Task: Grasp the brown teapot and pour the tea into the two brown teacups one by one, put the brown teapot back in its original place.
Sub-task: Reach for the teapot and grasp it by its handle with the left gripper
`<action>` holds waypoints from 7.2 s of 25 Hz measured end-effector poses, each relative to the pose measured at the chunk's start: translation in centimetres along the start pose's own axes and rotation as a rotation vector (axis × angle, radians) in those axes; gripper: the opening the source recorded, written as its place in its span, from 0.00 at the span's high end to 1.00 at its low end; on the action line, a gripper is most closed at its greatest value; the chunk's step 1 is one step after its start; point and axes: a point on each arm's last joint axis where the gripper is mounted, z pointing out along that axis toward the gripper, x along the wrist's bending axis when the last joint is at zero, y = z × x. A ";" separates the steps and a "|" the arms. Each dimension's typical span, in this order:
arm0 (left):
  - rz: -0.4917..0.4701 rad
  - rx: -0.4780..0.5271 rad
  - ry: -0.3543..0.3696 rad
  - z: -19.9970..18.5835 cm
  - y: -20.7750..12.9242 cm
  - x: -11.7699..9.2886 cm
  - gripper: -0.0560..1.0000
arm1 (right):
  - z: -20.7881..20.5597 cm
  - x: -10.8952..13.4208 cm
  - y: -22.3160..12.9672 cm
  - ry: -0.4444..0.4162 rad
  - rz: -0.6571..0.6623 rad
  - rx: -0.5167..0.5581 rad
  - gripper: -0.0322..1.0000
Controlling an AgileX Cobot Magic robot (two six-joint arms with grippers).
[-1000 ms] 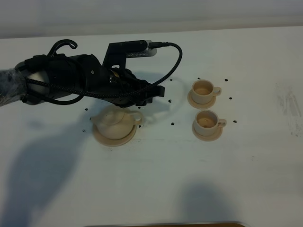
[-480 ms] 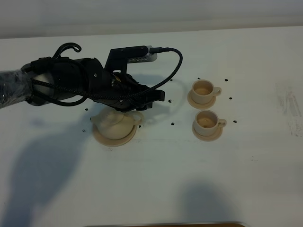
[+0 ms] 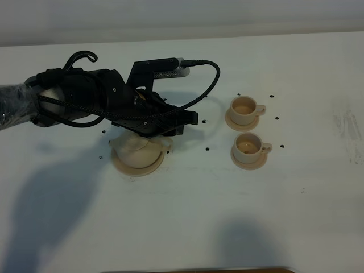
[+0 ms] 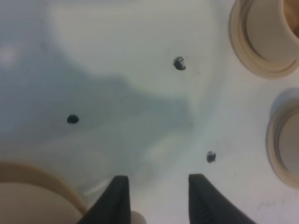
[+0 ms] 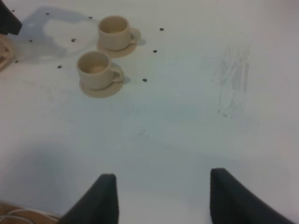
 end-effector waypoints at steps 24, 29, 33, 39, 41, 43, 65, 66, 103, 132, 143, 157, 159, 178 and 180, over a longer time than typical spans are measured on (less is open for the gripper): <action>0.027 0.028 -0.012 -1.0 0.0 -0.4 0.67 | 0.0 0.0 0.0 0.000 0.000 0.000 0.53; 0.020 0.050 -0.015 -1.0 -0.2 -0.4 0.67 | 0.0 0.0 0.0 0.000 0.000 0.000 0.53; 0.025 0.074 -0.023 -1.0 -0.5 -0.5 0.67 | 0.0 0.0 0.0 0.000 0.000 0.000 0.53; 0.022 0.118 -0.031 -1.0 -0.9 -0.5 0.67 | 0.0 0.0 0.0 0.000 0.000 0.000 0.53; 0.029 0.130 -0.033 -1.1 -1.0 -0.5 0.67 | 0.0 0.0 0.0 0.000 0.000 0.000 0.53; 0.038 0.130 -0.034 -1.1 -1.0 -0.6 0.67 | 0.0 0.0 0.0 0.000 0.000 0.000 0.53; 0.077 0.084 -0.056 -1.5 -0.9 -1.9 0.67 | 0.0 0.0 0.0 0.000 0.000 0.000 0.54; 0.083 0.085 -0.057 -1.5 -1.0 -2.0 0.67 | 0.0 0.0 0.0 0.000 0.000 0.000 0.54; 0.195 0.242 -0.035 -1.5 -2.5 -1.7 0.67 | 0.0 0.0 0.0 0.000 0.000 0.000 0.54; 0.285 0.337 0.027 -2.8 -2.5 -0.2 0.67 | 0.0 0.0 0.0 0.000 0.000 0.000 0.54; 0.257 0.354 0.038 -3.1 -2.2 0.8 0.67 | 0.0 0.0 0.0 0.000 0.000 0.000 0.54; 0.272 0.282 0.014 -4.6 -1.6 -0.2 0.67 | 0.0 0.0 0.0 0.000 0.000 0.000 0.54; 0.278 0.288 0.002 -4.6 -1.8 -0.7 0.67 | 0.0 0.0 0.0 0.000 0.000 0.000 0.54; 0.349 0.418 0.040 -4.9 -3.0 -0.4 0.67 | 0.0 0.0 0.0 0.000 0.000 0.000 0.54; 0.343 0.416 0.044 -5.0 -2.8 -0.2 0.67 | 0.0 0.0 0.0 0.000 0.000 0.000 0.54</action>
